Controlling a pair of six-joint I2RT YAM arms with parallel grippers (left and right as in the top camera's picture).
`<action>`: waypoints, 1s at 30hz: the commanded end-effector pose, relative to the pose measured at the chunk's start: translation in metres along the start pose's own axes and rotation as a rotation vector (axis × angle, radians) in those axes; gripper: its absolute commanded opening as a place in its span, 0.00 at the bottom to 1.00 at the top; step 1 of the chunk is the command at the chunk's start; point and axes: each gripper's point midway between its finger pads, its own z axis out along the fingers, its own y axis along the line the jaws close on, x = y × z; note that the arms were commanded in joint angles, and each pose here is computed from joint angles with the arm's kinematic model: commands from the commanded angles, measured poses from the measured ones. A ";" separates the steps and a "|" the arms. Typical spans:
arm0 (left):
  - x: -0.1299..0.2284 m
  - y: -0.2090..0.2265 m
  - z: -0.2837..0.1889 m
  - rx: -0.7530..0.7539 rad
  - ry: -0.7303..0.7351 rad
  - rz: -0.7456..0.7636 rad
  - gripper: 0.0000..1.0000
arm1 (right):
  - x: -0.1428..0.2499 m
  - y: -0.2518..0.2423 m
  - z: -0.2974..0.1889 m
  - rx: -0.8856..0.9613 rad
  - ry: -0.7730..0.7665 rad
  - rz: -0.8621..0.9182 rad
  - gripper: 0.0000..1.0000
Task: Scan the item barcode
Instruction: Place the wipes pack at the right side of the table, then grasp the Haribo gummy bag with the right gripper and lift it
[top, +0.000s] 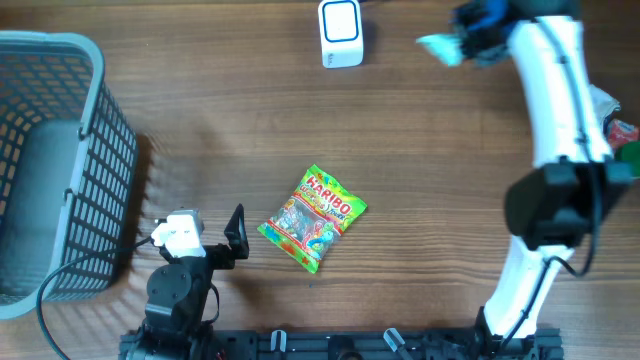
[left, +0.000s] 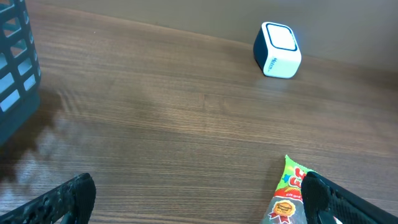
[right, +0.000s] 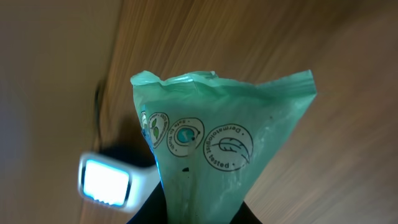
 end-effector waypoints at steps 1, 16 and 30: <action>0.000 0.000 0.000 0.002 -0.003 0.013 1.00 | -0.082 -0.060 0.013 0.152 -0.124 -0.047 0.05; 0.000 0.000 0.000 0.002 -0.003 0.013 1.00 | -0.079 -0.083 -0.008 0.024 0.132 -0.214 1.00; 0.000 0.000 0.000 0.002 -0.003 0.013 1.00 | 0.361 -0.123 0.033 0.379 0.584 -0.386 1.00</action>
